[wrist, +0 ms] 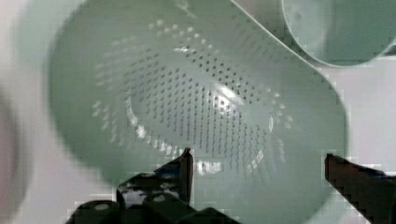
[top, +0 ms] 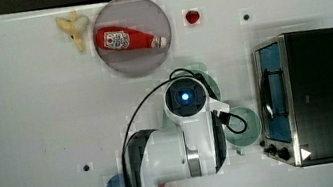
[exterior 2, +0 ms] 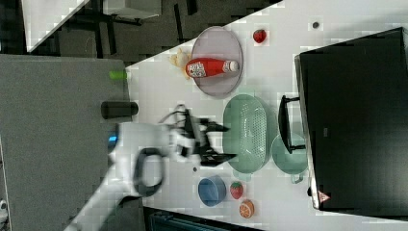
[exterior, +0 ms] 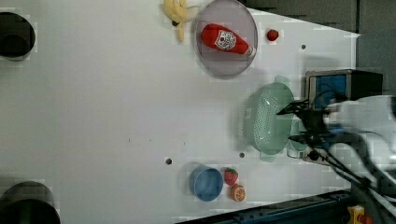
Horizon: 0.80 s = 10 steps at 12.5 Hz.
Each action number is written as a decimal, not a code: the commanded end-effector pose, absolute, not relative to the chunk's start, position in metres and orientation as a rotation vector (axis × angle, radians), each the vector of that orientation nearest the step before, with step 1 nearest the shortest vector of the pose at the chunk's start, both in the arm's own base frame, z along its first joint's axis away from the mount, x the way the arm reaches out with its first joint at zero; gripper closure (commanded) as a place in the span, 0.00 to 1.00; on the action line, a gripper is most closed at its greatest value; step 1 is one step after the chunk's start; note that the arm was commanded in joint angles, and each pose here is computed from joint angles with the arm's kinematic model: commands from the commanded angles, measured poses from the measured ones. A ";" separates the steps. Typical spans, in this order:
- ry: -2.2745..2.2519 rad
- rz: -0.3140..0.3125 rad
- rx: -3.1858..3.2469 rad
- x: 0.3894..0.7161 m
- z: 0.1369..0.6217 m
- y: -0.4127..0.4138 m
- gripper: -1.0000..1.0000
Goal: Drag strainer left to right.
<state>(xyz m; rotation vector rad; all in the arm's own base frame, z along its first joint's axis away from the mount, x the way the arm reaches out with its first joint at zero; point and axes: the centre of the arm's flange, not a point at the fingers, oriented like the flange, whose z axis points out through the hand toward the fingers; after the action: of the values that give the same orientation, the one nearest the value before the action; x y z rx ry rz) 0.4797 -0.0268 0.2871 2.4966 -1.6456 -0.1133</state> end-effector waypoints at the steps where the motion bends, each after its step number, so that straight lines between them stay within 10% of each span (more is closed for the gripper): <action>1: -1.513 -0.012 2.725 0.497 0.406 -0.034 0.00; 8: -1.348 -0.092 2.847 0.448 0.550 -0.030 0.00; 10: -1.318 -0.199 2.808 0.438 0.561 -0.029 0.00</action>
<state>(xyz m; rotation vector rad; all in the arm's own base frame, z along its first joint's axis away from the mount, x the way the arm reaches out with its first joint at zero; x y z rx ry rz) 0.4329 -0.0498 0.5892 2.7624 -1.4526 -0.0924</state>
